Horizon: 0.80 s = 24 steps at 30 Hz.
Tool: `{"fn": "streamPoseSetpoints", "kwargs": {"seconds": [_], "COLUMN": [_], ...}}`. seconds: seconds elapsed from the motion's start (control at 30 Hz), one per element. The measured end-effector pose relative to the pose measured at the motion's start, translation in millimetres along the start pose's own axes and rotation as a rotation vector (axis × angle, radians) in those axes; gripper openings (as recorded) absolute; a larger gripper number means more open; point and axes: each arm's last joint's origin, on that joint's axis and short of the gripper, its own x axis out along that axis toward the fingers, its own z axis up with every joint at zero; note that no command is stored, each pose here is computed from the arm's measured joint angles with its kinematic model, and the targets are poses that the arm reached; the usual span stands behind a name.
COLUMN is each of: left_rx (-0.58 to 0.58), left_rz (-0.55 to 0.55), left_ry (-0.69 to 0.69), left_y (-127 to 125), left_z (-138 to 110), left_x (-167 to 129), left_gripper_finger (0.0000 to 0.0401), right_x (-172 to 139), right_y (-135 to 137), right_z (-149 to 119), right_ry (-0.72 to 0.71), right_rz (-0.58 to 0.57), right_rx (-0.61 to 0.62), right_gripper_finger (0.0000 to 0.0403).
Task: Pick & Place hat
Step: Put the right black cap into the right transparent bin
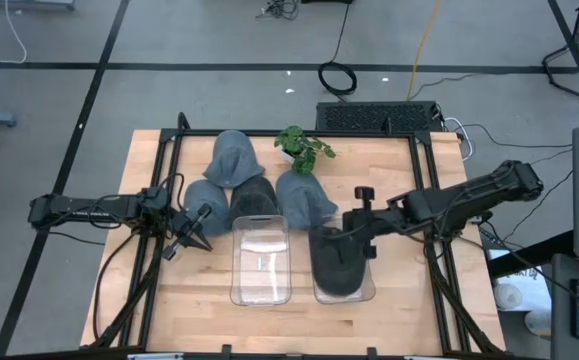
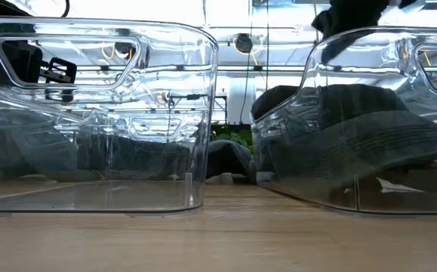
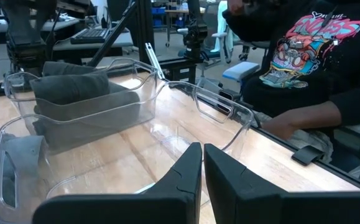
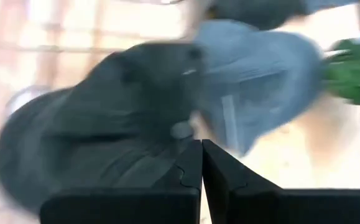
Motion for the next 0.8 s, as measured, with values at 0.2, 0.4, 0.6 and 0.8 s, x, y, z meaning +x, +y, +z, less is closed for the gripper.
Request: {"fn": "streamPoseSetpoints", "kwargs": {"seconds": [0.2,0.4,0.6,0.8], "left_rx": [0.000,0.000,0.000,0.000], "left_rz": [0.000,0.000,0.000,0.000], "left_ry": [0.000,0.000,0.000,0.000], "left_y": [0.0,0.0,0.0,0.0], "left_z": [0.0,0.0,0.0,0.0], "left_x": [0.0,0.0,0.0,0.0], "left_gripper_finger": [0.0026,0.0026,0.0026,0.0026], "right_x": [-3.7,7.4,44.3,61.0], "right_y": [33.7,51.2,44.6,34.2], "right_z": [-6.1,-27.1,-54.3,-67.7], "right_ry": [0.003,0.093,0.104,0.080], "right_rz": [0.299,0.392,0.309,0.136], "right_rx": [-0.083,-0.050,-0.001,0.007], "right_gripper_finger": [0.0000,0.0000,0.0000,0.0000]}}
